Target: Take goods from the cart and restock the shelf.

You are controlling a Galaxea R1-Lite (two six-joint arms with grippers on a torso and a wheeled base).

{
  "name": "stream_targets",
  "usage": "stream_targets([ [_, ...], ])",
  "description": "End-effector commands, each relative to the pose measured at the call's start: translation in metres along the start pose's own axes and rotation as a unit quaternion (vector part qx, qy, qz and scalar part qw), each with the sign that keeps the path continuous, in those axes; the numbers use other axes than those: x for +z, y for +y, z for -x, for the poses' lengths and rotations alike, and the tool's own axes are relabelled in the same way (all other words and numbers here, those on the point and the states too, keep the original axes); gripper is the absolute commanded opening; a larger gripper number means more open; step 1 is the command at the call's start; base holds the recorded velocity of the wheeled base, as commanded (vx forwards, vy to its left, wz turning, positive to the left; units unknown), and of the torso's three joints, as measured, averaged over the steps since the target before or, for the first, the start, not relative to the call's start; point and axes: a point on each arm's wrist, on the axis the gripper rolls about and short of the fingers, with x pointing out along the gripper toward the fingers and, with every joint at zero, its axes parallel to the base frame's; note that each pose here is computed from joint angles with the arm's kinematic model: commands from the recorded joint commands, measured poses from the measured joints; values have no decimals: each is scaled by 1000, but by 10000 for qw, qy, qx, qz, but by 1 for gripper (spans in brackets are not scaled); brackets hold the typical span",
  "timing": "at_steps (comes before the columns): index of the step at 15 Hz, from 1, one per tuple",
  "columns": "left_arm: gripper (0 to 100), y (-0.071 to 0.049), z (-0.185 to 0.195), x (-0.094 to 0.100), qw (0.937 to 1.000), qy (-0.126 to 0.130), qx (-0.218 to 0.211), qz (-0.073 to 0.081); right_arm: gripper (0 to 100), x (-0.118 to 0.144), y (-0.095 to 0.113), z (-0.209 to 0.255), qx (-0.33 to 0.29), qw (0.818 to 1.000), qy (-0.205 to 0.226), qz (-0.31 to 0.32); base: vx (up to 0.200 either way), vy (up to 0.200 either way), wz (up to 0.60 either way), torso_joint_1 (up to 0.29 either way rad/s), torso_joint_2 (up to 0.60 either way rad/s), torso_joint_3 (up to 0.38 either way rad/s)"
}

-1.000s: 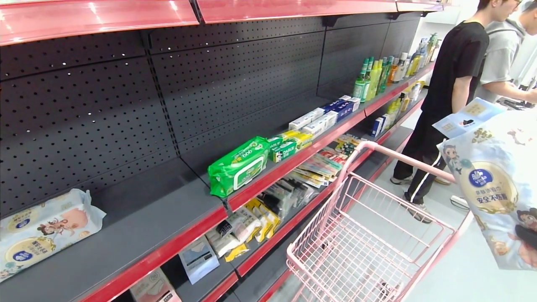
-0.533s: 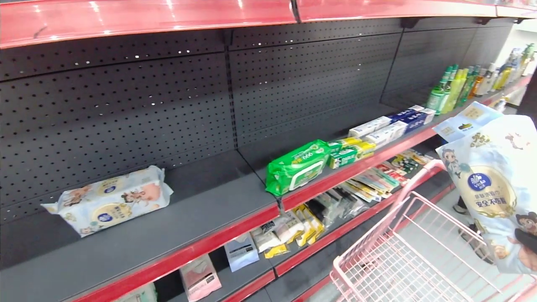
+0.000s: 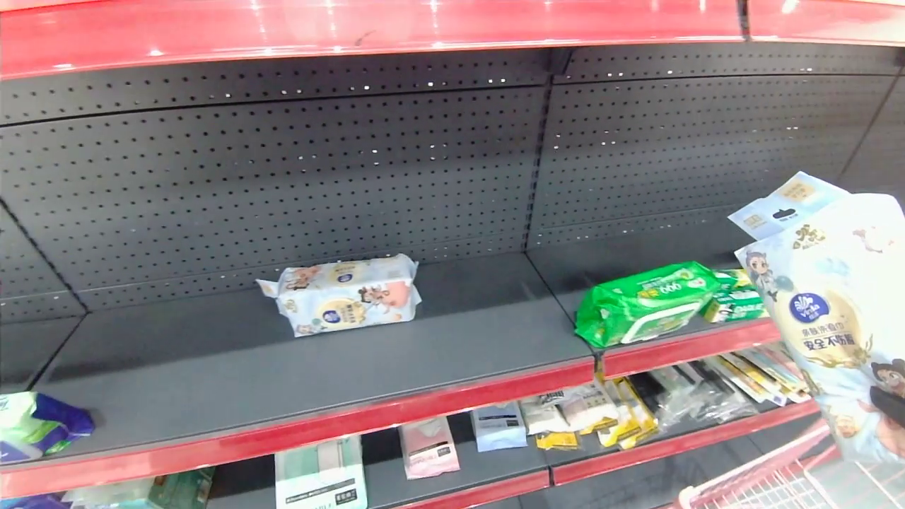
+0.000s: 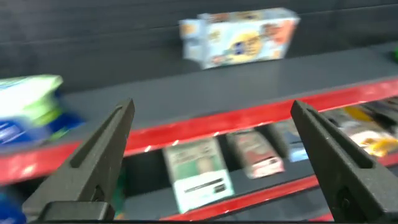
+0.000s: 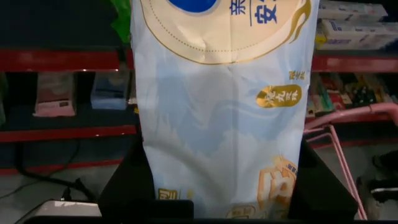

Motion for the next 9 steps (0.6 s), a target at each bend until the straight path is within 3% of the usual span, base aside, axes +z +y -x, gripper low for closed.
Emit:
stream_targets([
  [1, 100, 0, 0, 0, 10000, 7, -1, -1, 0, 0, 0, 3, -29, 10000, -64, -5, 0, 0, 600, -2, 2, -2],
  [3, 100, 0, 0, 0, 10000, 7, -1, -1, 0, -4, 0, 8, -185, 9997, -120, 48, 0, 0, 600, 5, 2, 5],
  [6, 100, 0, -2, 1, 9999, 145, -40, -33, 0, -15, 2, 29, -161, 9980, -615, -8, 0, 0, 0, 0, 0, 0],
  [7, 100, 0, -5, 1, 9991, 309, -252, -132, 0, -24, 5, 42, -53, 9955, -947, 7, 0, 0, 0, 0, 0, 0],
  [8, 100, 0, -5, 19, 9984, 229, -495, -126, 0, -29, 6, 49, -16, 9934, -1145, 27, 0, 0, 0, 0, 0, 0],
  [9, 100, 0, -18, 61, 9972, 432, -609, -16, 0, -34, 7, 55, -28, 9912, -1322, 35, 0, 0, 0, 0, 0, 0],
])
